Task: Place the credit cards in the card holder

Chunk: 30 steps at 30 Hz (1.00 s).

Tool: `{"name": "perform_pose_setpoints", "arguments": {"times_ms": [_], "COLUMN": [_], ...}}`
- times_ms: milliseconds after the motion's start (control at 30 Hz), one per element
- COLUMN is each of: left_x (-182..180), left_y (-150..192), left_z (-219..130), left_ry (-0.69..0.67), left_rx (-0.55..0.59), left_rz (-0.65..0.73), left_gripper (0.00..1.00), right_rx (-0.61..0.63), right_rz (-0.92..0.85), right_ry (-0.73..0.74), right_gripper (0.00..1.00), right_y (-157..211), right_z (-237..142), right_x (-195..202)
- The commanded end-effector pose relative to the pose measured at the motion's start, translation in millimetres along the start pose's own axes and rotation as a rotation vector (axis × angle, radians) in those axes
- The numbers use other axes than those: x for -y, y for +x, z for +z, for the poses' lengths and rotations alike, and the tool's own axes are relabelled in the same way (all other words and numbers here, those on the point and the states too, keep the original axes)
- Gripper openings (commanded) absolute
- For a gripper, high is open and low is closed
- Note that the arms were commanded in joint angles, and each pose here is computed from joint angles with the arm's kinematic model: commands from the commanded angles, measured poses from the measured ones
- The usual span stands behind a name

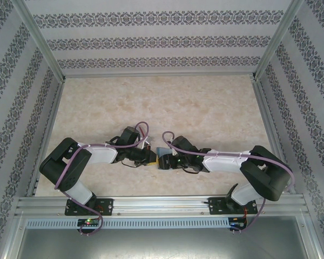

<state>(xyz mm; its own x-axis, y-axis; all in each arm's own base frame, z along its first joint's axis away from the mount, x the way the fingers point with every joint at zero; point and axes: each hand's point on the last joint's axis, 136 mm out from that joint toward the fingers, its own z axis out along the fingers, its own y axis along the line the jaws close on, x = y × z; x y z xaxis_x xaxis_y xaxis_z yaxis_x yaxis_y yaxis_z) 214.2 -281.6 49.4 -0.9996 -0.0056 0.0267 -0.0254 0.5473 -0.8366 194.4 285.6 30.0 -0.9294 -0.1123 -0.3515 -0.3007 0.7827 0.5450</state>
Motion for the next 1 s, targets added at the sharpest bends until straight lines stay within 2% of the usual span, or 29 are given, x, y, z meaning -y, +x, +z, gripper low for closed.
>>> {"name": "perform_pose_setpoints", "arguments": {"times_ms": [0, 233, 433, 567, 700, 867, 900, 933, 967], "left_x": [9.1, 10.8, 5.6, 2.3, -1.7, -1.3, -1.2, -1.3, -1.1], "left_y": [-0.5, -1.5, -0.2, 0.0, 0.5, 1.3, 1.1, 1.2, 1.1], "left_z": [0.9, 1.7, 2.4, 3.8, 3.6, 2.0, 2.0, 2.6, 2.7], "left_ry": [0.036, 0.042, 0.022, 0.011, -0.008, -0.017, -0.018, -0.017, -0.016], "left_rx": [-0.011, -0.013, -0.018, -0.023, -0.022, -0.022, -0.023, -0.026, -0.028], "left_rz": [0.007, 0.005, 0.0, -0.002, 0.001, 0.007, 0.009, 0.009, 0.007], "left_gripper": [0.0, 0.0, 0.0, 0.0, 0.0, 0.0, 0.0, 0.0, 0.0], "right_rx": [-0.058, -0.05, -0.005, 0.028, 0.042, 0.025, 0.017, 0.011, 0.007], "right_rz": [0.022, 0.014, 0.005, -0.023, -0.021, -0.003, -0.003, -0.004, -0.007], "right_ry": [0.034, 0.099, 0.04, 0.017, 0.02, 0.028, 0.03, 0.023, 0.008], "right_gripper": [0.57, 0.45, 0.41, 0.48, 0.46, 0.3, 0.29, 0.32, 0.4], "right_y": [12.6, 12.7, 6.5, 1.1, -0.9, 3.2, 5.0, 5.9, 6.1], "right_z": [7.7, 3.2, -6.1, -16.3, -23.0, -22.5, -21.2, -20.3, -19.5], "right_x": [11.7, 23.1, 11.9, 8.1, 13.7, 22.5, 23.3, 22.0, 18.7]}}
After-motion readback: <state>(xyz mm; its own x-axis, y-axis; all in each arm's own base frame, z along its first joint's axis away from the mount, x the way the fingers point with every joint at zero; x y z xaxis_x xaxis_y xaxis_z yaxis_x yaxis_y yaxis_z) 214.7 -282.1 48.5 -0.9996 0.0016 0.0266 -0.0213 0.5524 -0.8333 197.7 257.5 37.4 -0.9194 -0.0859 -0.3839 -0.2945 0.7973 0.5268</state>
